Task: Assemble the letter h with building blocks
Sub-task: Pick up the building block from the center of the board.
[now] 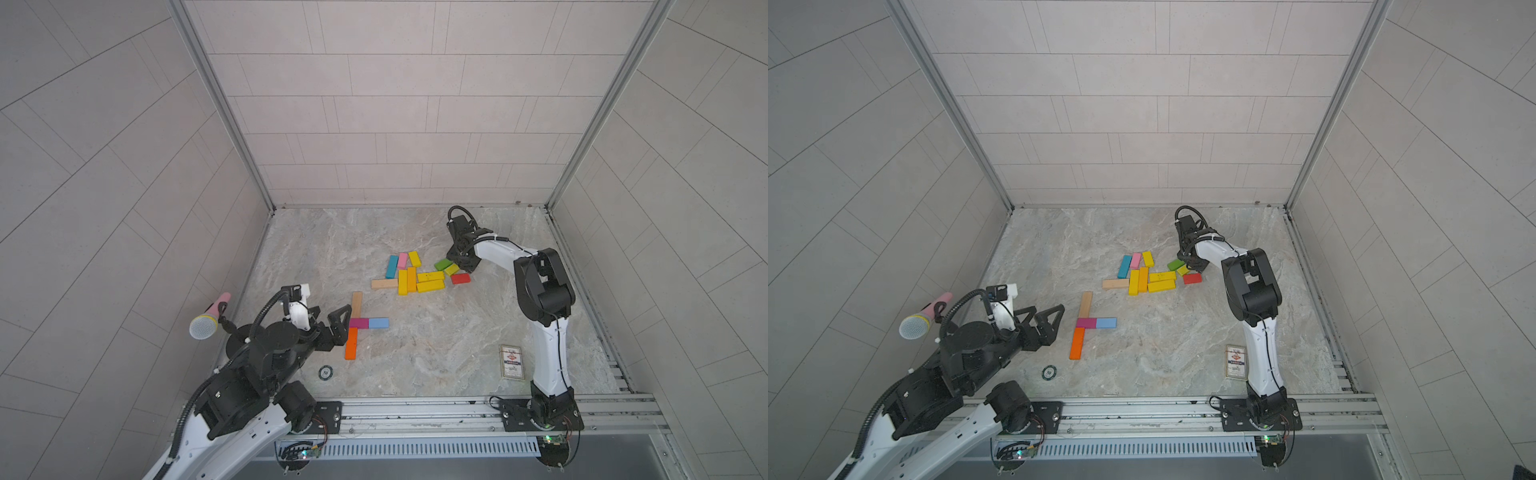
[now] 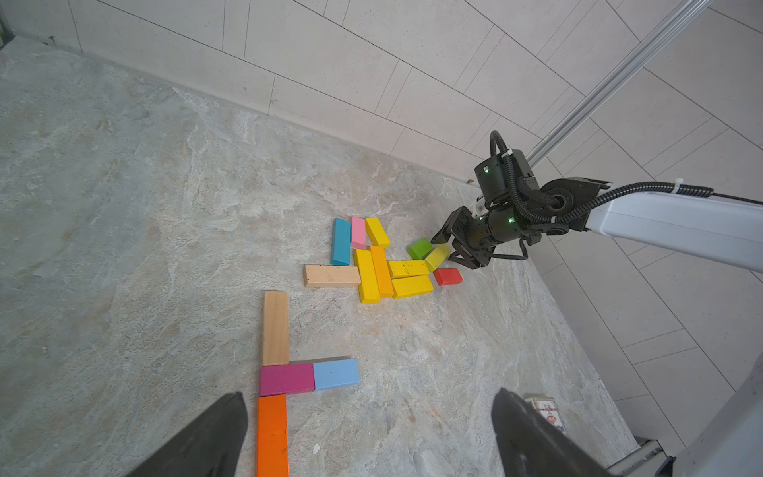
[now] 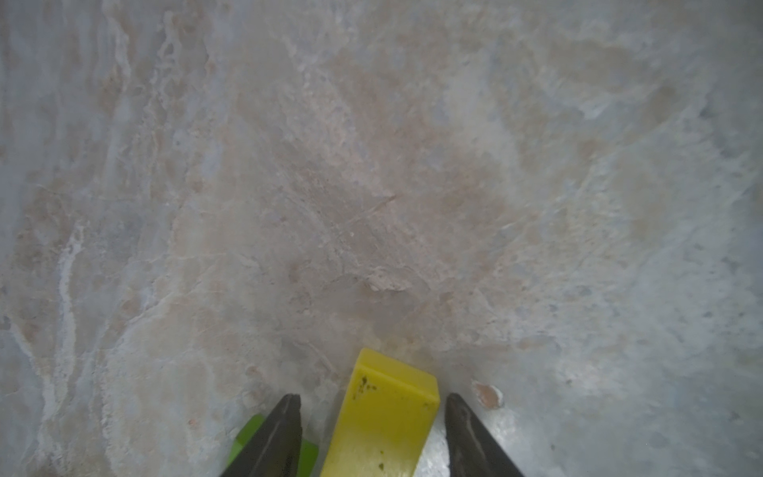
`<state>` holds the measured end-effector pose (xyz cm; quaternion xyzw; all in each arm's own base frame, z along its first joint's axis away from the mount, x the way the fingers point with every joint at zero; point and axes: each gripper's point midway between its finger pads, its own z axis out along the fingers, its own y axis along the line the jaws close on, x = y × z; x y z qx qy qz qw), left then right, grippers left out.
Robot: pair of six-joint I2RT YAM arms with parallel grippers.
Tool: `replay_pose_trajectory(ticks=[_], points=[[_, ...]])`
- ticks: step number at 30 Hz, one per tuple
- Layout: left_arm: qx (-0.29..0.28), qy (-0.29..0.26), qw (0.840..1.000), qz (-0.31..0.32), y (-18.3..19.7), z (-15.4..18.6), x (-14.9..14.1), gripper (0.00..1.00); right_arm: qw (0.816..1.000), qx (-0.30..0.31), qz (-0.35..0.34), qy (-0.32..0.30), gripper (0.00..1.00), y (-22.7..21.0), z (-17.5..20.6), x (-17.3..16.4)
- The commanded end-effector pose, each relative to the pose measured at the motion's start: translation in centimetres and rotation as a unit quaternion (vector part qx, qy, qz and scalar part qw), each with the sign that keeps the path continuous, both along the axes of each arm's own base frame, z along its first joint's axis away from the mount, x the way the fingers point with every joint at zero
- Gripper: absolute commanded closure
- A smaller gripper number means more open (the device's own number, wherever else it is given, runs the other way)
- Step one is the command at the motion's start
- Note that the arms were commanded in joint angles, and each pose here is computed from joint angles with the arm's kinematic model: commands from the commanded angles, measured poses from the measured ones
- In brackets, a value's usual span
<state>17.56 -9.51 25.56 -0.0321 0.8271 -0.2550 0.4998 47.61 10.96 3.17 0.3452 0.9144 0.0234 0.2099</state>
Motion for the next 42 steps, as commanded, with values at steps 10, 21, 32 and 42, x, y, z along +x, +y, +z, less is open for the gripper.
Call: replay_pose_trajectory(ticks=[10,21,32,42], points=[[0.008,-0.006,1.0,0.02,0.9,-0.1,0.1,0.0,0.99,-0.087,0.056,0.093,0.58,-1.6,-2.9,-2.9],[0.011,0.001,1.0,0.019,0.7,-0.5,0.3,0.0,0.987,-0.081,0.142,0.006,0.67,0.3,0.1,0.1],[0.008,-0.002,1.0,0.019,0.7,-0.3,0.3,0.0,0.965,-0.122,0.203,-0.11,0.7,2.0,13.7,-1.8],[0.001,-0.016,1.0,0.02,1.4,1.2,-0.4,0.0,0.942,-0.075,0.307,-0.115,0.7,10.2,12.3,-15.4]])
